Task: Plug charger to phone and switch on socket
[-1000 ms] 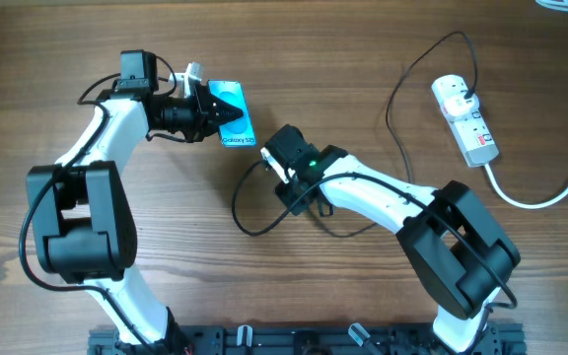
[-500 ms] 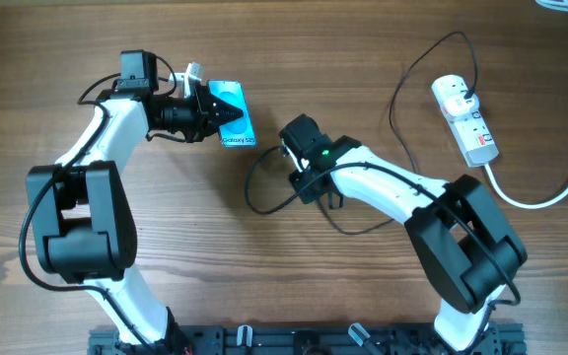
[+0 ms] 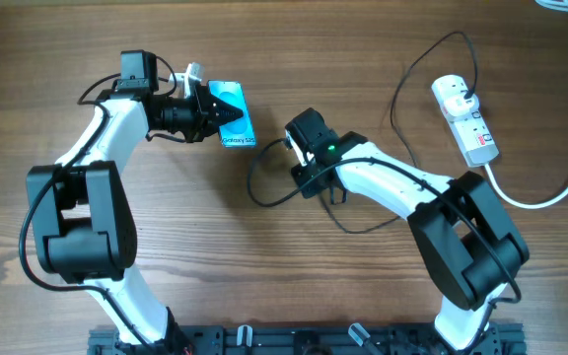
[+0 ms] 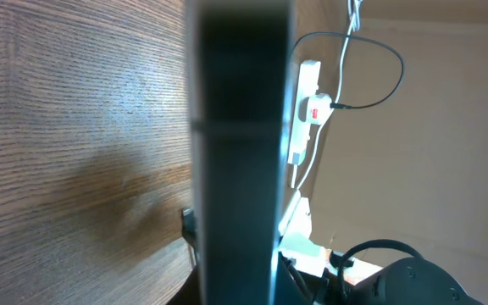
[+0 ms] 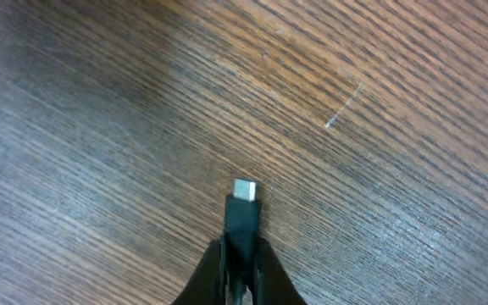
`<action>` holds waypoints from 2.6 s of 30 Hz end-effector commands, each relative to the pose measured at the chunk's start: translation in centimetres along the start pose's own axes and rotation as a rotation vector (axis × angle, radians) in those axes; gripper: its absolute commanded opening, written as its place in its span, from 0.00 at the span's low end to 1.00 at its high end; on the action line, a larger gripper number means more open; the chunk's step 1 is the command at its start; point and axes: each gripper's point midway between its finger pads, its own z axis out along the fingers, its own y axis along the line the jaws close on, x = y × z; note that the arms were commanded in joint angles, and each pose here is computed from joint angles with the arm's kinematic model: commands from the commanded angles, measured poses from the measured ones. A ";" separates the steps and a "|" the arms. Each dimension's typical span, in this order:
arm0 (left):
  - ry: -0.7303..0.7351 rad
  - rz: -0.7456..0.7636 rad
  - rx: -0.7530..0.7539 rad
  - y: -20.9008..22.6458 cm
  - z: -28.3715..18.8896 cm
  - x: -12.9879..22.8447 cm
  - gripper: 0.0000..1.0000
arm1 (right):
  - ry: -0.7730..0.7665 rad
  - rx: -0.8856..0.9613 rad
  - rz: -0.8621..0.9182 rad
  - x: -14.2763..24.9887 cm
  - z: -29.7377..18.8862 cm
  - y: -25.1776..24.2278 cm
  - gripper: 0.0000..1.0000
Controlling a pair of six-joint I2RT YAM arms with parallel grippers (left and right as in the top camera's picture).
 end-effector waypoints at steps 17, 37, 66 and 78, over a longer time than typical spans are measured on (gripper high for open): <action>0.037 0.207 0.297 -6.9 -2.4 0.6 0.04 | 0.076 -0.118 0.217 2.2 -3.1 -2.9 0.04; 0.032 0.206 0.288 -6.8 -2.3 0.5 0.04 | 0.038 0.009 0.245 4.0 0.1 -5.0 0.29; 0.032 0.206 0.288 -6.8 -2.3 0.5 0.04 | 0.072 -0.056 0.245 4.7 0.0 -3.8 0.04; 0.023 0.216 0.291 -7.1 -2.7 0.4 0.04 | 0.053 -0.309 0.194 3.4 -2.8 0.4 0.04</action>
